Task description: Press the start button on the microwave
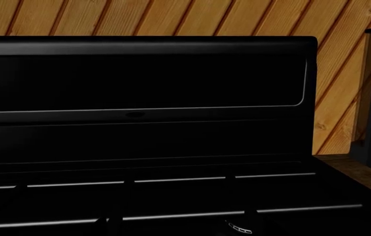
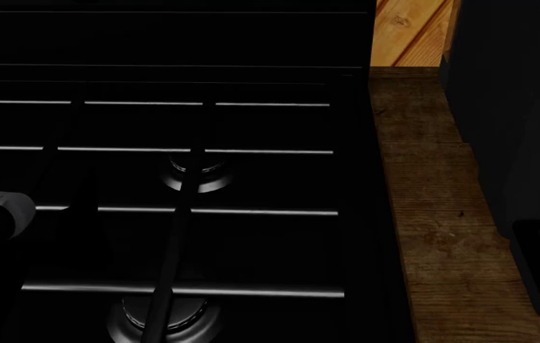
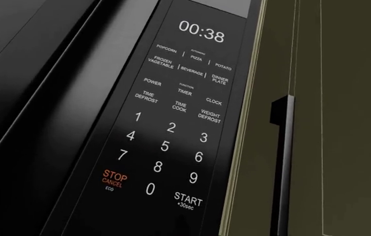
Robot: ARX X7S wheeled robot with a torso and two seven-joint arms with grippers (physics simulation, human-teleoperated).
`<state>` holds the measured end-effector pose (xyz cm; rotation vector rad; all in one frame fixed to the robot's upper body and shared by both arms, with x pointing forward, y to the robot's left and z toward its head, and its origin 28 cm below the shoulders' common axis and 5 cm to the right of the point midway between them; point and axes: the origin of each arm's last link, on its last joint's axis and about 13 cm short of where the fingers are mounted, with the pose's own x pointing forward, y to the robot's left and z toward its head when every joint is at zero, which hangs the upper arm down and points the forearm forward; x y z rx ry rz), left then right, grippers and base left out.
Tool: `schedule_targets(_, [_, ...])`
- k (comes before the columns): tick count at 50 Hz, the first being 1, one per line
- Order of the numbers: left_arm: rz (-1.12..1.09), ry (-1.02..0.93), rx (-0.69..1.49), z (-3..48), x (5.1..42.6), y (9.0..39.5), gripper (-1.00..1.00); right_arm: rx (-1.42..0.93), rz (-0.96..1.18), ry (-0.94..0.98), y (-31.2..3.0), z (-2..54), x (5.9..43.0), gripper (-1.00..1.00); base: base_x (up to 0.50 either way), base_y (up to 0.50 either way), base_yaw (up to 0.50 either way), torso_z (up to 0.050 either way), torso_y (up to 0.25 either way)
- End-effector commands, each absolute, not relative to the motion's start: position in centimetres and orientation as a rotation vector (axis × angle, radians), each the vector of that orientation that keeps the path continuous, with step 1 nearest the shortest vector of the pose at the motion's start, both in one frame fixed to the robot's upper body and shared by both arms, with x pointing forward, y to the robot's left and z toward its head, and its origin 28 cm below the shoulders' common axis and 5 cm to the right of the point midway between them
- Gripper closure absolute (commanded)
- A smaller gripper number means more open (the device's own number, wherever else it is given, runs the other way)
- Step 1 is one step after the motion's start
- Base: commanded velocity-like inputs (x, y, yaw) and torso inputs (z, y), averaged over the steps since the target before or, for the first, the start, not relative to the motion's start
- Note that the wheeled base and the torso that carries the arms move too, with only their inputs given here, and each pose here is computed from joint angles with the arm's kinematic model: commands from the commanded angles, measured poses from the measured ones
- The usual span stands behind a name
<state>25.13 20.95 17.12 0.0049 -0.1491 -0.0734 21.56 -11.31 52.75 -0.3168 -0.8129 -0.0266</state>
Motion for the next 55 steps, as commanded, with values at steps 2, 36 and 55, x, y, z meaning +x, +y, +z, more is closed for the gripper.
schedule_targets(2, [-0.074,-0.15,0.002,17.1,25.1,21.0,-1.0,-0.343,-0.066,-0.789,-11.5,54.0,22.7,1.0,0.0,0.0,0.0,0.0,0.0])
schedule_targets(36, [-0.072,-0.15,0.002,16.9,25.0,21.1,-1.0,-0.327,-0.063,-0.73,-11.5,55.1,26.1,1.0,0.0,0.0,0.0,0.0,0.0])
schedule_targets(55, [-0.066,-0.148,0.002,16.8,25.1,21.2,-1.0,-0.341,-0.061,-0.723,-11.4,55.4,27.0,1.0,0.0,0.0,0.0,0.0,0.0])
